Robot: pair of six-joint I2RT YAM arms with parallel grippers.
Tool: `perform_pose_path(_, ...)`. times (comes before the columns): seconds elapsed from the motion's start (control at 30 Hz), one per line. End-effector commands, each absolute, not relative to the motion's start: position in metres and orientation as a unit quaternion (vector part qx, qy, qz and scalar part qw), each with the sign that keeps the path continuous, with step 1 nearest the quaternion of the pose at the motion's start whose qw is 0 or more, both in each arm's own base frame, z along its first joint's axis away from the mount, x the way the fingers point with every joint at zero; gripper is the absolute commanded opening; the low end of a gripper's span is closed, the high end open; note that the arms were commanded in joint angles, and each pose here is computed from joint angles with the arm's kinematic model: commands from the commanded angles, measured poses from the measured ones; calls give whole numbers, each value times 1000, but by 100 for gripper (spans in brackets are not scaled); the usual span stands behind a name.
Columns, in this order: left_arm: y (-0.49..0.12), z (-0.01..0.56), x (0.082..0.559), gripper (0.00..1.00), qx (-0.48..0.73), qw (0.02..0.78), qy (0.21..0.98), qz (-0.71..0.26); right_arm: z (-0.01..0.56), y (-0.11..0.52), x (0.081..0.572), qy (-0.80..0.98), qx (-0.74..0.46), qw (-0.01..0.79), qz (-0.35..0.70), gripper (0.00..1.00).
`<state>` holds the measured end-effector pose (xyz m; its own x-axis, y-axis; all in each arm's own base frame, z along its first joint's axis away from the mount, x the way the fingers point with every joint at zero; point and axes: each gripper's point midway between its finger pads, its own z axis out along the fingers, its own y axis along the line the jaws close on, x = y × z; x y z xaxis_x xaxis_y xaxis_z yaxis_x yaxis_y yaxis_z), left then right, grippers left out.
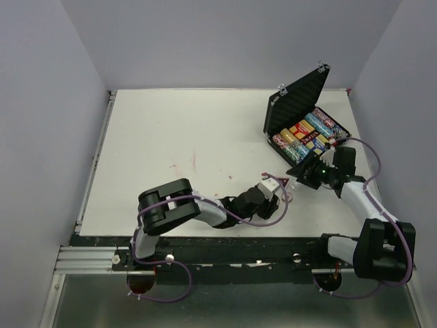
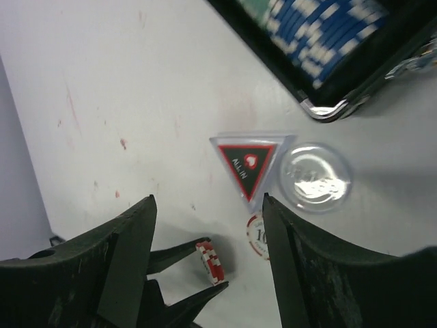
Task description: Pack up texas hold em set
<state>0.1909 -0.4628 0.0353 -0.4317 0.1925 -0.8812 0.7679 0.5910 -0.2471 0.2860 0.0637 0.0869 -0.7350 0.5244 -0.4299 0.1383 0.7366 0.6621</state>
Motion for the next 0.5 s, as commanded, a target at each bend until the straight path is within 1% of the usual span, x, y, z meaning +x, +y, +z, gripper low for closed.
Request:
perform_pose_path(0.0, -475, 87, 192, 27, 295, 486, 722, -395, 72, 108, 251, 899, 129, 228, 352, 70)
perform_pose_path(0.1, -471, 90, 194, 27, 290, 492, 720, -395, 68, 119, 239, 904, 115, 208, 356, 67)
perform_pose_path(0.47, -460, 96, 197, 27, 269, 507, 713, -402, 70, 141, 219, 903, 82, 173, 385, 57)
